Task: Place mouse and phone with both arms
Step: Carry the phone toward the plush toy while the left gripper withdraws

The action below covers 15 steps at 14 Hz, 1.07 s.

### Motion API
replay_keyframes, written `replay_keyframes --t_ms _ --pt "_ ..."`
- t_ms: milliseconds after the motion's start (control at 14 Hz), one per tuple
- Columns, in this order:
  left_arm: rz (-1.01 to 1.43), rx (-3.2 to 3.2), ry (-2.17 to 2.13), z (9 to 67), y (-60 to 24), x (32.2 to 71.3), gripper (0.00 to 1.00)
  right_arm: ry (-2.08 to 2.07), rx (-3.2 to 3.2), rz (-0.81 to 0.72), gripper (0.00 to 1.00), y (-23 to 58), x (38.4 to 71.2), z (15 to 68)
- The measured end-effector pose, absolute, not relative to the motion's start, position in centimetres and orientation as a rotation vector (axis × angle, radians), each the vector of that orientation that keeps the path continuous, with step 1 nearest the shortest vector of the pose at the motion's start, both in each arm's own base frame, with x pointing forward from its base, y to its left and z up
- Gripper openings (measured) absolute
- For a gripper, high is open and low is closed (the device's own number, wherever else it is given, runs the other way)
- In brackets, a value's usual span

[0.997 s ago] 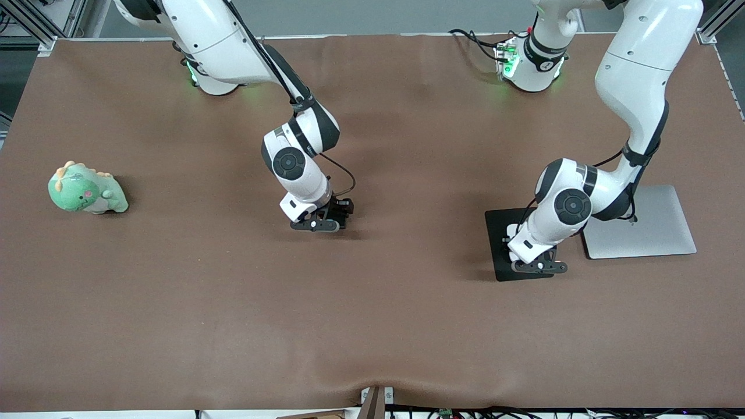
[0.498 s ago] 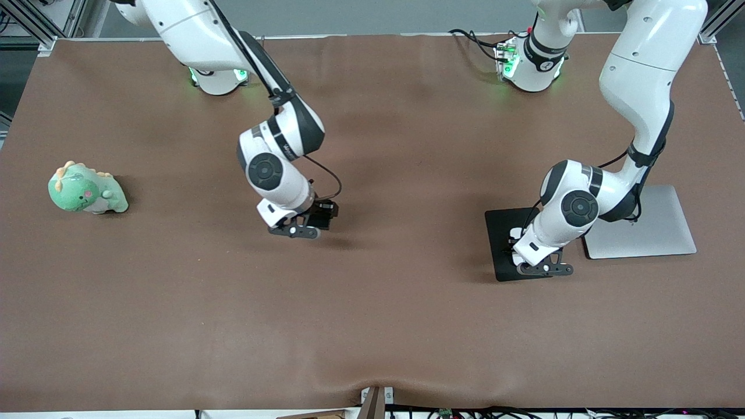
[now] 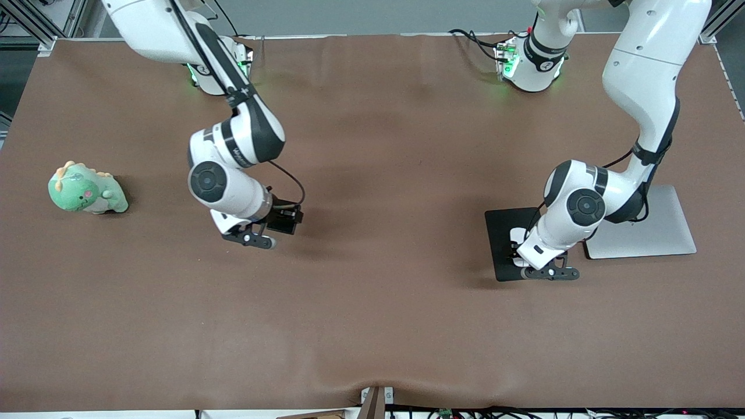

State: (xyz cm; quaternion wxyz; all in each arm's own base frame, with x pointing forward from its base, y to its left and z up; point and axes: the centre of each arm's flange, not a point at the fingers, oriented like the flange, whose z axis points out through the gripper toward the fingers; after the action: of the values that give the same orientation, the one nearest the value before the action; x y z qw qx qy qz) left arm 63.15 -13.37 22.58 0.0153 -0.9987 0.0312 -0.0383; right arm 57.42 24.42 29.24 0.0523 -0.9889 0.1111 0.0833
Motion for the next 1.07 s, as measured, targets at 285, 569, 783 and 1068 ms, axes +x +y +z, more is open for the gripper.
replay_keyframes --t_ms 285,569,783,1068 --pt "-0.061 -3.043 0.076 28.9 -12.6 62.8 1.00 0.278 -2.993 0.291 0.79 16.2 57.8 31.8" --pt "0.023 -2.997 0.024 36.4 -10.8 61.9 1.00 0.231 -2.975 0.296 0.79 8.7 56.4 32.2" --pt "0.108 -3.012 0.047 42.1 -9.5 62.3 1.00 0.210 -2.963 0.321 0.79 4.6 55.2 31.3" --pt "0.113 -3.014 -0.001 49.7 -8.7 62.6 1.00 0.115 -2.953 0.311 0.79 -1.4 54.0 29.4"
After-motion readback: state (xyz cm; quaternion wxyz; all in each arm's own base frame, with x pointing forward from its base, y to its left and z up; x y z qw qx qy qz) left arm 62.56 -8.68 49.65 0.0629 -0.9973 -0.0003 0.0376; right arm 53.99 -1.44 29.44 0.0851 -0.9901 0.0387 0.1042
